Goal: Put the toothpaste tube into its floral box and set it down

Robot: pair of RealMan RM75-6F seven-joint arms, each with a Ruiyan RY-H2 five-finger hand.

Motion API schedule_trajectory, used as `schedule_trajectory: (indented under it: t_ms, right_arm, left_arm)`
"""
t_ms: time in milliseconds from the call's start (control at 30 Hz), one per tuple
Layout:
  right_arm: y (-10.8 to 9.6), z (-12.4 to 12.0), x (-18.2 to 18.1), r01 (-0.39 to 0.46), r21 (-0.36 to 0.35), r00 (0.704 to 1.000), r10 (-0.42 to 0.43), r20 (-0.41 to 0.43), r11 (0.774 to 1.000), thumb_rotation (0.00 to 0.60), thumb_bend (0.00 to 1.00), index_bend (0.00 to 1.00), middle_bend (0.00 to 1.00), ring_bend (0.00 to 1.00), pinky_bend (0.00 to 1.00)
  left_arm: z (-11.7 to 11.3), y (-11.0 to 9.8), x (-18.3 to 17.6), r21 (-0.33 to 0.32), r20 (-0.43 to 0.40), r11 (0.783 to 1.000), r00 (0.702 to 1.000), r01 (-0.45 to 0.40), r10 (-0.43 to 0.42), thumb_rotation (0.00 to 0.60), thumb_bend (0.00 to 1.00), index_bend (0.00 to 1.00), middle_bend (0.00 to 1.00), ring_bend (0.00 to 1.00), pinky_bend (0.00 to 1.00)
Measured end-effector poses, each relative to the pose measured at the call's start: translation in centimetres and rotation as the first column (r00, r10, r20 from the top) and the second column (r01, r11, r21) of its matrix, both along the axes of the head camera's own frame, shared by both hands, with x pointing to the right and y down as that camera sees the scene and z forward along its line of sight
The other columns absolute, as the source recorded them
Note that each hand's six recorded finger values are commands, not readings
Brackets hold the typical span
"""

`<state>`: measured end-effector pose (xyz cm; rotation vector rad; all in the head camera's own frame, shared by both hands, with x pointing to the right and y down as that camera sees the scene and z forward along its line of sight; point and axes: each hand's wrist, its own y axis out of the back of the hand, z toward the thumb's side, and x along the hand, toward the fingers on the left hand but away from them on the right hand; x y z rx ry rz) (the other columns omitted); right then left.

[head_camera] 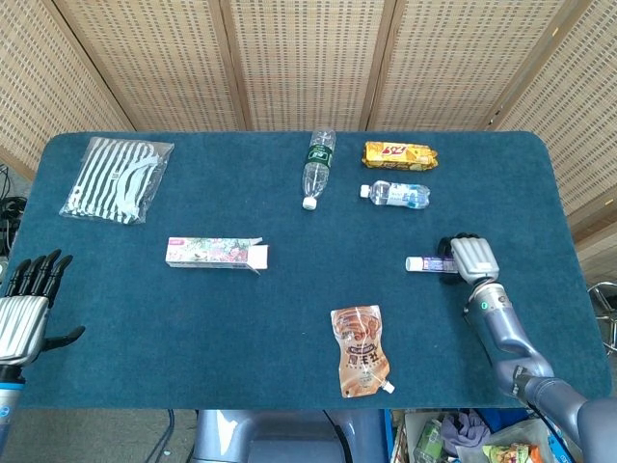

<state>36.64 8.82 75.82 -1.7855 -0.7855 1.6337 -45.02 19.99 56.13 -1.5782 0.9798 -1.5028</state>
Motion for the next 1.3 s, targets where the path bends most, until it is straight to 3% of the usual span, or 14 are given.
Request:
schedule_trajectory:
  t_ms: [133,233,433,733,1033,1300]
  right_arm:
    - [-0.2,0.3,0.1,0.001,-0.005,1.0,-0.001,-0.009,1.0,0.6,0.27,0.49,0.5,0.33,0.3]
    - [-0.1,0.6,0.1,0.007,-0.015,1.0,-0.007,-0.014,1.0,0.6,0.37,0.55,0.56,0.39,0.37]
    - [-0.1,0.3,-0.2,0.038,0.005,0.999,-0.038,-0.014,0.999,0.6,0.45,0.58,0.59,0.43,0.39]
    - [0.0,-1.4,-0.7,0.101,0.072,0.994,-0.103,0.019,0.992,0.6,0.46,0.58,0.59,0.43,0.39]
    - [0.1,-5.6,-1.2,0.168,0.144,0.981,-0.179,0.069,0.975,0.6,0.46,0.58,0.59,0.43,0.39]
    - [0.9,-9.2,-2.1,0.231,0.192,0.969,-0.243,0.045,0.954,0.6,0.46,0.58,0.59,0.43,0.39]
  left_arm:
    - [0.0,0.0,0.0,-0.001,0.001,1.0,1.0,0.002,-0.002,0.6,0.03,0.0,0.0,0.0,0.0]
    - [0.0,-0.1,0.0,0.0,0.001,1.0,1.0,0.004,-0.004,0.6,0.03,0.0,0.0,0.0,0.0]
    - [0.0,-0.1,-0.1,0.0,0.001,1.0,1.0,0.007,-0.007,0.6,0.03,0.0,0.0,0.0,0.0]
    - [0.2,-0.4,0.0,-0.008,-0.003,1.0,1.0,0.002,-0.002,0.6,0.03,0.0,0.0,0.0,0.0]
    - [1.3,-4.9,2.5,-0.013,-0.007,0.993,0.993,-0.121,0.121,0.6,0.03,0.0,0.0,0.0,0.0]
    - [4.7,-10.8,7.4,-0.074,-0.008,0.952,0.955,-0.297,0.297,0.6,0.03,0.0,0.0,0.0,0.0]
